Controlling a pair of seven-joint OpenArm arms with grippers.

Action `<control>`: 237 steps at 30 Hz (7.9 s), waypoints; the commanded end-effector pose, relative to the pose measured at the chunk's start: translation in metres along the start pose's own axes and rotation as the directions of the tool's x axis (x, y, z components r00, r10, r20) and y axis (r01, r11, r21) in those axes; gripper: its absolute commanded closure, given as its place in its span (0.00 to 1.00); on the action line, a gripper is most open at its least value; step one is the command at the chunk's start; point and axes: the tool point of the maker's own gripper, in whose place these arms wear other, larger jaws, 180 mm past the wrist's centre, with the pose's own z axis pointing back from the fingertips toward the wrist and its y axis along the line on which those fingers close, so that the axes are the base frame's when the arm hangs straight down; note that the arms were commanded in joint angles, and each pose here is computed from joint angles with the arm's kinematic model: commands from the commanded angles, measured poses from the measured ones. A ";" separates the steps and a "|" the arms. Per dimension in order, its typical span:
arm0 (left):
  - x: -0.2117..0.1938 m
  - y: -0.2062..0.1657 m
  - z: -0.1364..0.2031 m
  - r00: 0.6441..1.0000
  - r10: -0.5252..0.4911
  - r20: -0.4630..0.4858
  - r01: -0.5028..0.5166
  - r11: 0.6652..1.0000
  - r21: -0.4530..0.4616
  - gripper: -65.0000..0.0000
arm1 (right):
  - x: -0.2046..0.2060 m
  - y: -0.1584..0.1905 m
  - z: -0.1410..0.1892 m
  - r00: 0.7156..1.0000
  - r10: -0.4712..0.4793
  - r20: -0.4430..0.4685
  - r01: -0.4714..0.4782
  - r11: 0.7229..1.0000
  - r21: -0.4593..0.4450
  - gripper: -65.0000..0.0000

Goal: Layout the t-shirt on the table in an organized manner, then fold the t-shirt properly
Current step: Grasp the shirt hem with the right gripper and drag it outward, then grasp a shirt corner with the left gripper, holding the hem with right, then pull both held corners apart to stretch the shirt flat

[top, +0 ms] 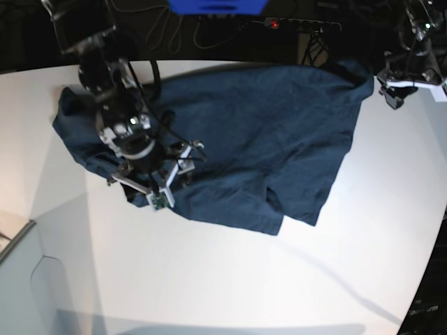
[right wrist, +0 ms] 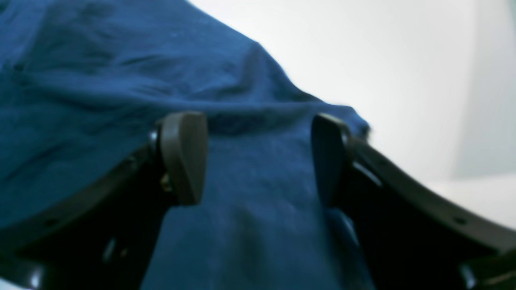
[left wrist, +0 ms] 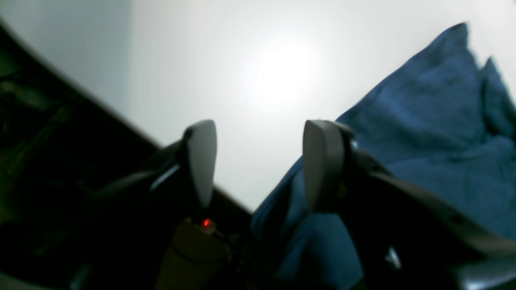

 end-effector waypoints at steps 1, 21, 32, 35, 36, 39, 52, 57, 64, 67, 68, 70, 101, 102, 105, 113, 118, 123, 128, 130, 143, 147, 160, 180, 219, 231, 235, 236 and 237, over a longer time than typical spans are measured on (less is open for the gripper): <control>0.007 -0.004 0.002 1.000 -0.001 0.030 0.001 1.000 -0.014 0.49 | 0.020 -0.007 -0.009 0.999 0.005 0.039 -0.004 1.000 -0.016 0.37; -0.005 -0.004 0.006 1.000 0.022 0.012 -0.022 1.000 -0.009 0.49 | 0.008 -0.032 -0.082 0.996 0.047 -0.073 -0.050 0.998 -0.040 0.37; -0.005 -0.004 0.005 1.000 0.023 0.012 -0.023 1.000 -0.009 0.49 | -0.011 -0.036 -0.088 0.997 0.044 -0.064 -0.047 0.998 -0.045 0.67; -0.004 -0.004 0.005 1.000 0.024 0.013 -0.024 1.000 -0.010 0.49 | -0.003 -0.039 -0.089 0.998 0.046 -0.051 -0.049 0.998 -0.049 0.89; -0.004 -0.004 0.005 1.000 0.024 0.013 -0.024 1.000 -0.010 0.49 | -0.002 -0.040 -0.090 0.998 0.047 -0.050 -0.050 0.997 -0.051 0.97; -0.001 -0.007 0.003 0.999 0.027 0.021 -0.026 1.000 -0.016 0.49 | 0.003 -0.041 -0.090 0.998 0.048 -0.041 -0.050 0.997 -0.055 1.00; 0.005 -0.013 -0.001 0.999 0.032 0.036 -0.031 0.999 -0.029 0.49 | 0.132 -0.092 -0.012 0.921 -0.061 0.385 0.133 0.978 -0.163 1.00; 0.000 -0.032 -0.006 1.000 0.020 0.020 -0.019 0.997 -0.075 0.49 | 0.161 -0.098 0.027 0.865 -0.050 0.499 0.159 0.971 -0.178 1.00; -0.015 -0.069 -0.012 1.000 -0.001 -0.022 -0.003 0.987 -0.163 0.49 | 0.154 -0.114 0.072 0.825 -0.052 0.563 0.213 0.951 -0.224 1.00; -0.022 -0.080 -0.013 0.999 -0.010 -0.039 0.003 0.982 -0.190 0.49 | 0.153 -0.129 0.100 0.799 -0.044 0.599 0.248 0.933 -0.263 1.00; -0.023 -0.082 -0.013 0.999 -0.013 -0.042 0.005 0.980 -0.197 0.49 | 0.156 -0.135 0.110 0.786 -0.037 0.617 0.261 0.925 -0.276 1.00; -0.026 -0.091 -0.013 0.998 -0.023 -0.050 0.012 0.976 -0.219 0.49 | 0.163 -0.147 0.131 0.757 -0.017 0.653 0.284 0.909 -0.305 1.00; -0.003 -0.159 -0.027 1.000 -0.026 0.006 0.026 0.932 -0.361 0.49 | 0.064 -0.168 0.168 0.856 -0.062 0.514 0.325 0.837 -0.440 1.00; 0.001 -0.161 -0.029 1.000 -0.024 0.013 0.027 0.931 -0.363 0.49 | 0.064 -0.168 0.168 0.856 -0.063 0.512 0.325 0.837 -0.440 1.00; -0.007 -0.159 -0.042 1.000 -0.013 -0.018 0.006 0.935 -0.354 0.49 | 0.064 -0.168 0.168 0.857 -0.063 0.511 0.325 0.837 -0.440 1.00; -0.046 -0.152 -0.070 0.990 0.006 -0.141 -0.051 0.947 -0.317 0.49 | 0.063 -0.168 0.167 0.859 -0.067 0.507 0.325 0.837 -0.440 1.00; -0.060 -0.159 -0.075 0.983 -0.009 -0.182 -0.052 0.944 -0.327 0.49 | 0.060 -0.169 0.164 0.862 -0.070 0.502 0.325 0.837 -0.441 1.00; -0.069 -0.167 -0.075 0.977 -0.057 -0.206 -0.022 0.933 -0.359 0.62 | 0.056 -0.169 0.161 0.867 -0.078 0.492 0.325 0.836 -0.441 1.00; -0.067 -0.170 -0.074 0.978 -0.060 -0.200 -0.017 0.930 -0.367 0.80 | 0.056 -0.169 0.161 0.867 -0.078 0.492 0.325 0.836 -0.441 1.00; -0.067 -0.169 -0.074 0.978 -0.060 -0.200 -0.018 0.931 -0.365 0.88 | 0.057 -0.169 0.161 0.866 -0.077 0.493 0.326 0.836 -0.441 1.00; -0.064 -0.154 -0.062 0.980 -0.085 -0.182 0.016 0.936 -0.351 0.70 | 0.055 -0.169 0.159 0.869 -0.081 0.489 0.326 0.836 -0.441 1.00; -0.049 -0.159 -0.049 0.986 -0.099 -0.132 0.043 0.927 -0.372 0.56 | 0.055 -0.169 0.160 0.869 -0.079 0.488 0.325 0.837 -0.441 1.00; -0.045 -0.166 -0.052 0.988 -0.099 -0.120 0.047 0.924 -0.380 0.56 | 0.052 -0.168 0.159 0.873 -0.085 0.480 0.324 0.837 -0.441 1.00; -0.062 -0.159 -0.058 0.982 -0.085 -0.170 0.018 0.931 -0.364 0.64 | 0.047 -0.167 0.159 0.878 -0.088 0.471 0.321 0.838 -0.441 1.00; -0.063 -0.160 -0.060 0.981 -0.082 -0.174 0.014 0.933 -0.361 0.81 | 0.041 -0.167 0.152 0.884 -0.101 0.457 0.323 0.838 -0.440 1.00; -0.056 -0.164 -0.058 0.985 -0.077 -0.154 0.014 0.928 -0.373 1.00 | 0.042 -0.167 0.152 0.883 -0.101 0.458 0.323 0.839 -0.438 1.00; -0.031 -0.175 -0.052 0.993 -0.077 -0.085 0.037 0.916 -0.399 1.00 | 0.043 -0.166 0.152 0.883 -0.101 0.459 0.323 0.839 -0.437 1.00; -0.024 -0.179 -0.050 0.995 -0.077 -0.067 0.043 0.912 -0.407 1.00 | 0.046 -0.168 0.152 0.878 -0.098 0.469 0.326 0.839 -0.436 1.00; -0.016 -0.183 -0.048 0.996 -0.078 -0.043 0.053 0.907 -0.417 1.00 | 0.051 -0.169 0.152 0.873 -0.094 0.479 0.330 0.838 -0.435 1.00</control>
